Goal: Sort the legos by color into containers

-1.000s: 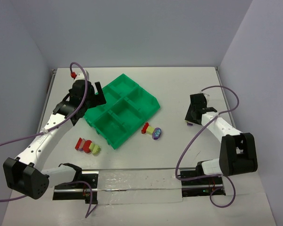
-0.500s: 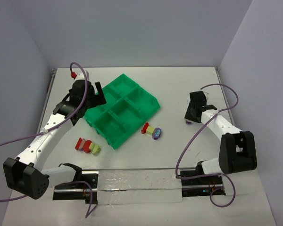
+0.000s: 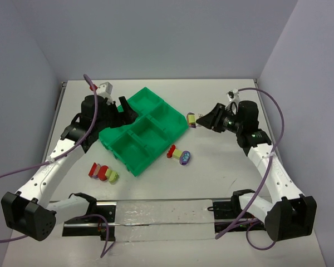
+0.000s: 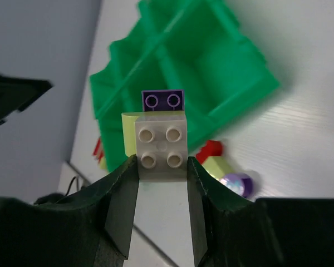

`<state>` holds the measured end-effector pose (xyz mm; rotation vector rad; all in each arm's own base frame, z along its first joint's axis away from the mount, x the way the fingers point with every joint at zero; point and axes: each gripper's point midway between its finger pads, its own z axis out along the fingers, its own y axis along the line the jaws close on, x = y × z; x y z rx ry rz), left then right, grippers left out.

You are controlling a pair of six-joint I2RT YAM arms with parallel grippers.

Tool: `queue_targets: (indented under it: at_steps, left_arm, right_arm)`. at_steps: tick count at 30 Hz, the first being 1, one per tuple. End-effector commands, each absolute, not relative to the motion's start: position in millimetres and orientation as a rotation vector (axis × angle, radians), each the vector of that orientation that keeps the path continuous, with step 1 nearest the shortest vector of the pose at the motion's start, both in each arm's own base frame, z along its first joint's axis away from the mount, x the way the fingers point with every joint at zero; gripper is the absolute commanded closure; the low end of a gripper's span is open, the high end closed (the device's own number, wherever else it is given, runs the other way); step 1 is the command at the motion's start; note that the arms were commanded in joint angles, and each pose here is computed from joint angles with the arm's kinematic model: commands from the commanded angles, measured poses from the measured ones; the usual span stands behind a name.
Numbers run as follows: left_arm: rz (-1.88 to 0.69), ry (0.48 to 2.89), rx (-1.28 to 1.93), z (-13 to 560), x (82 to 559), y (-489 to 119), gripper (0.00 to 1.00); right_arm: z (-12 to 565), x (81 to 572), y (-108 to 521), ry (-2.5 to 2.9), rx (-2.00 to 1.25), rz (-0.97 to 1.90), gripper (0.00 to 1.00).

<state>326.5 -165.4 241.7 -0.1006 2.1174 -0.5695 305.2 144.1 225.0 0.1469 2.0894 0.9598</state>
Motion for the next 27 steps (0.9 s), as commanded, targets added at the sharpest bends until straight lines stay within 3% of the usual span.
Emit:
queue_targets:
  at_steps: [1,10,27]
  left_arm:
    - [-0.987,1.93,0.044,295,307,-218,0.04]
    - [-1.41,1.767,0.254,316,272,-262,0.13]
    - [-1.634,1.679,0.403,321,241,-275,0.14]
  right_arm:
    - [286,269,189,1.875,-0.136,1.377,1.0]
    - [321,243,214,1.696,-0.297,1.631,1.0]
    - [340,229,249,1.617,-0.382,1.841,1.0]
